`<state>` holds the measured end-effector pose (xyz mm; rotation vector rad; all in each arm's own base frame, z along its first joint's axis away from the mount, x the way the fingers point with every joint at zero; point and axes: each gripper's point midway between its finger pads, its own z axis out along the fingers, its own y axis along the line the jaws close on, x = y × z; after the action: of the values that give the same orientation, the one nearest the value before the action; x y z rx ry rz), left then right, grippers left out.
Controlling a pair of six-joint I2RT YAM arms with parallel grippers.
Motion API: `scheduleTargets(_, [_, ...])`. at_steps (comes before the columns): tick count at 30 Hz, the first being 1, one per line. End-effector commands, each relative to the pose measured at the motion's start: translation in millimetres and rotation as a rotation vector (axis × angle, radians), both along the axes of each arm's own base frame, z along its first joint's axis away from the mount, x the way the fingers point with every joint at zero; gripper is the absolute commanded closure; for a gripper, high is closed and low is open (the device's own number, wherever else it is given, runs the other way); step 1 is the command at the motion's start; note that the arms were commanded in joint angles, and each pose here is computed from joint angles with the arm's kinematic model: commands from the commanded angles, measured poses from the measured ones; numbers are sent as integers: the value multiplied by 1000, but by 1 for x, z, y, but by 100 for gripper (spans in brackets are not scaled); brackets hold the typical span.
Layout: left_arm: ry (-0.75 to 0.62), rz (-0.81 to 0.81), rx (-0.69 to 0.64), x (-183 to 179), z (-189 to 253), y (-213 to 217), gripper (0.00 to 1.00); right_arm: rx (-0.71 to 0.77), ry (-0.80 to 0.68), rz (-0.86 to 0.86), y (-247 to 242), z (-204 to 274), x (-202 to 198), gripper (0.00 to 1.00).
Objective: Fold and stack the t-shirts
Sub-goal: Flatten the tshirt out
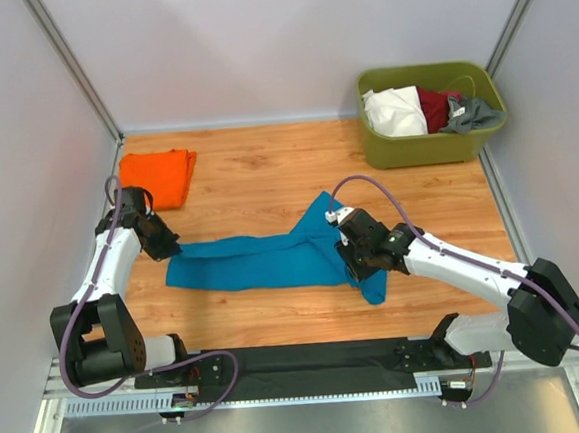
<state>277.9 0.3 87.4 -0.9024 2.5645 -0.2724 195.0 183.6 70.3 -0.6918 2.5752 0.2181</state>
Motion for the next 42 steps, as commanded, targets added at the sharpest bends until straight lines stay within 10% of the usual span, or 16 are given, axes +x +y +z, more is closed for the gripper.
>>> scheduleTargets(1, [-51, -15, 9, 5, 9, 1, 100, 13, -29, -5, 9, 4, 10, 66])
scheduleTargets(8, [-51, -20, 8, 0, 7, 0, 100, 119, -28, -24, 18, 25, 3, 33])
scheduleTargets(18, [-71, -33, -7, 5, 9, -3, 100, 66, -36, 12, 25, 18, -22, 26])
scheduleTargets(42, [-118, -52, -4, 6, 21, -5, 100, -178, -168, -140, -4, 3, -9, 74])
